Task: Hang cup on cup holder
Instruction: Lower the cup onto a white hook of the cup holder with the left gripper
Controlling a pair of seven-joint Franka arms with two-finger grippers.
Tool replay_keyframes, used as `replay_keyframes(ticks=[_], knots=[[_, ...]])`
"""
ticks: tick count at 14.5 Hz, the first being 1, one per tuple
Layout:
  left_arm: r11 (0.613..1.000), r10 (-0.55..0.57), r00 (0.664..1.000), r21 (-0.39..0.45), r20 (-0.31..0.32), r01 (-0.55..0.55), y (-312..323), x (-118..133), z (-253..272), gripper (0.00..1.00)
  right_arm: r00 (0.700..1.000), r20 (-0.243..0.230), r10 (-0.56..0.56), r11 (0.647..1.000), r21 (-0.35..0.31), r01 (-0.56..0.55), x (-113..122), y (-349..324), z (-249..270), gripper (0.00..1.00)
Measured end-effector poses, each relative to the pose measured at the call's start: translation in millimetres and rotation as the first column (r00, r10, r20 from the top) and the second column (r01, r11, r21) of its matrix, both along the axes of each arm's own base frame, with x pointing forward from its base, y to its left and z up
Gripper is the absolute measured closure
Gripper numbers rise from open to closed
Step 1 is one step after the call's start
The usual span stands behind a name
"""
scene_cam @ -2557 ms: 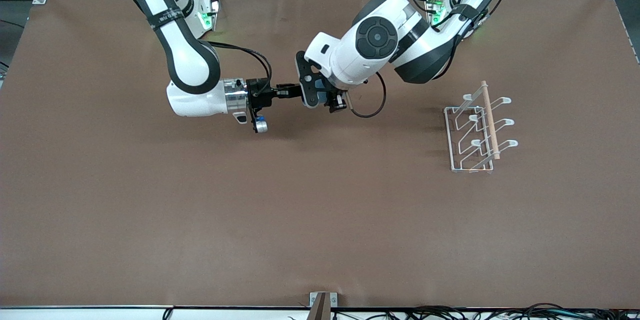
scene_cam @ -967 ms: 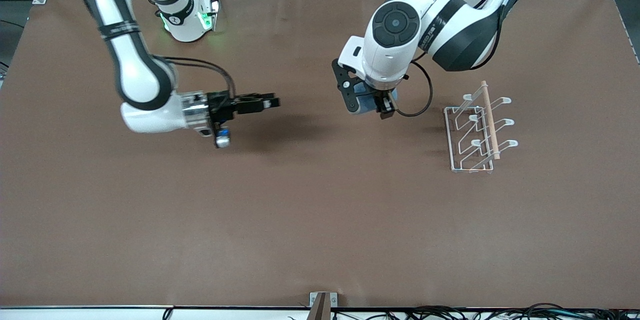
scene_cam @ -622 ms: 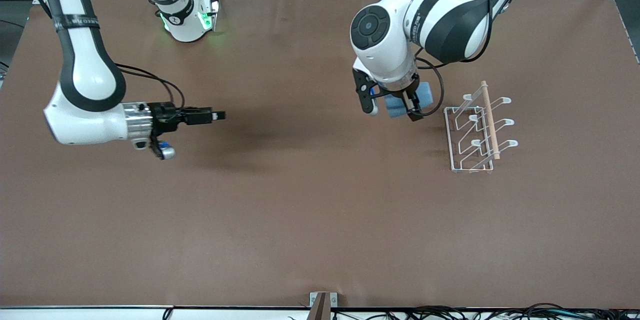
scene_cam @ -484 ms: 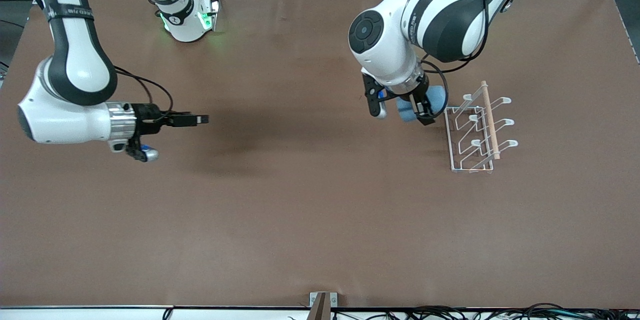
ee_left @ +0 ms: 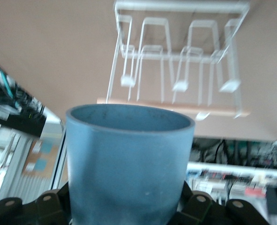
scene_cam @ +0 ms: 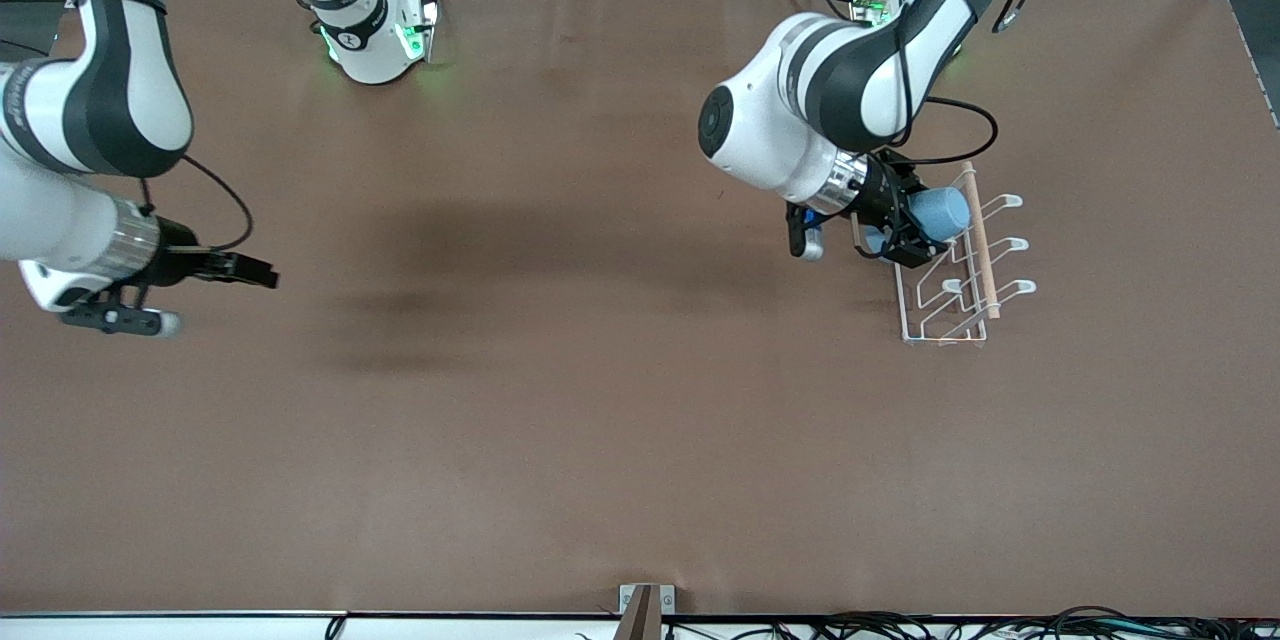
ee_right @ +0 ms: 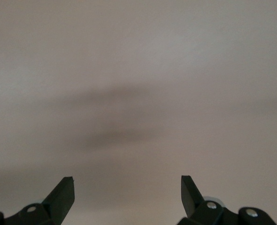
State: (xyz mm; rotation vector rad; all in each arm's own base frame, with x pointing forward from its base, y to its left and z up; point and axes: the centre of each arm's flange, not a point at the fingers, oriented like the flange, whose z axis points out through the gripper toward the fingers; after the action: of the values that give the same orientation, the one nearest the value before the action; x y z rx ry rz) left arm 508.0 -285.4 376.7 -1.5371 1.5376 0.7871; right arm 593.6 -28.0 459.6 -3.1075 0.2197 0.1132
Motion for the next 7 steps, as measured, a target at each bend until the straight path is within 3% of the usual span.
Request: replay_keyframes(ticks=[3, 7], knots=[[0.993, -0.032, 0.999, 0.114, -0.027, 0.035, 27.4, 13.8, -32.2, 0.23, 0.999, 0.049, -0.002, 0.999, -0.037, 0.004, -1.0, -13.1, 63.1, 0.0], [0.962, -0.051, 0.993, 0.262, -0.103, 0.076, 46.2, 22.7, -82.6, 0.23, 0.998, 0.054, -0.009, 0.999, -0.036, 0.011, -12.3, -33.5, 130.1, 0.0]])
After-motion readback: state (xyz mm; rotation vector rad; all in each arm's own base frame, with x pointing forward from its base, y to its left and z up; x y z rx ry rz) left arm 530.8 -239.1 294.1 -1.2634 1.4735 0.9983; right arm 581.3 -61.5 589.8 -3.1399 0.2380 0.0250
